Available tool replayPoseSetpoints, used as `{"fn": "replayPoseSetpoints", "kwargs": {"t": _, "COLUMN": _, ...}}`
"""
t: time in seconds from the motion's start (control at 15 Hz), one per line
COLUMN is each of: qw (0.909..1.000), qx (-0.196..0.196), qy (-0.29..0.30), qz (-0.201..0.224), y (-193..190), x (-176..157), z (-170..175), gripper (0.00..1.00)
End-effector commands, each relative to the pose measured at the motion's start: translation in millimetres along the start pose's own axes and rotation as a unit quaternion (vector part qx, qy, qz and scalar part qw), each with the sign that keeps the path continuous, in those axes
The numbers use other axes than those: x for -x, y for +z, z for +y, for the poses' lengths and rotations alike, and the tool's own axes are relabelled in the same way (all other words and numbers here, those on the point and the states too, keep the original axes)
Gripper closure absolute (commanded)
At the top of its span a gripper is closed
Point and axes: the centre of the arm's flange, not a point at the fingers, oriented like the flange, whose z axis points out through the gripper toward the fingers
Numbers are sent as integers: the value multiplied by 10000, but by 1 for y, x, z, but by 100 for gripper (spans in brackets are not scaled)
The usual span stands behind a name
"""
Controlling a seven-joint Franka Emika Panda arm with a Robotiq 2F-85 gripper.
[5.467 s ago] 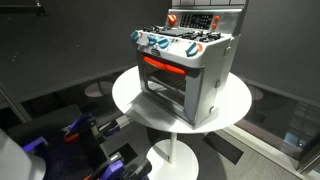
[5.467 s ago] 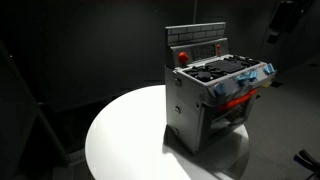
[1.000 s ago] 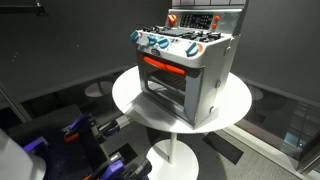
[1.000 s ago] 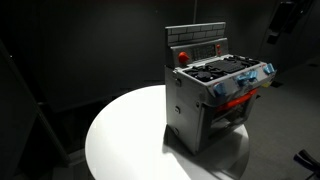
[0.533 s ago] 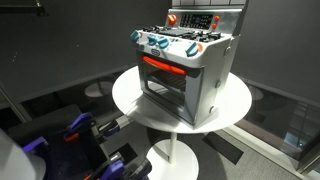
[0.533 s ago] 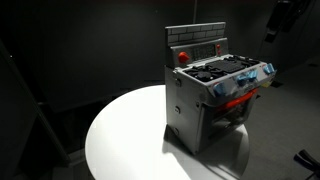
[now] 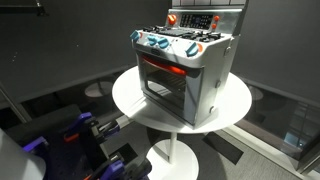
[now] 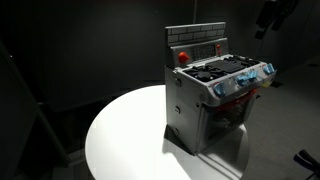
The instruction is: Press a microwave oven button on the stove
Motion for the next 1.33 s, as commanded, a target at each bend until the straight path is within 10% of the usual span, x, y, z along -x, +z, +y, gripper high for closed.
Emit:
{"fn": "replayPoseSetpoints", "kwargs": {"t": 0.0, "qw": 9998, "qx": 15, "qy": 113, "qz": 146, "y": 4, "x": -26, "z": 7, "gripper": 0}}
{"fn": "replayPoseSetpoints", "kwargs": {"t": 1.27, "qw": 9974, "qx": 105, "qy": 403, "qz": 590, "y": 46, "x": -114, "z": 53, "gripper": 0}}
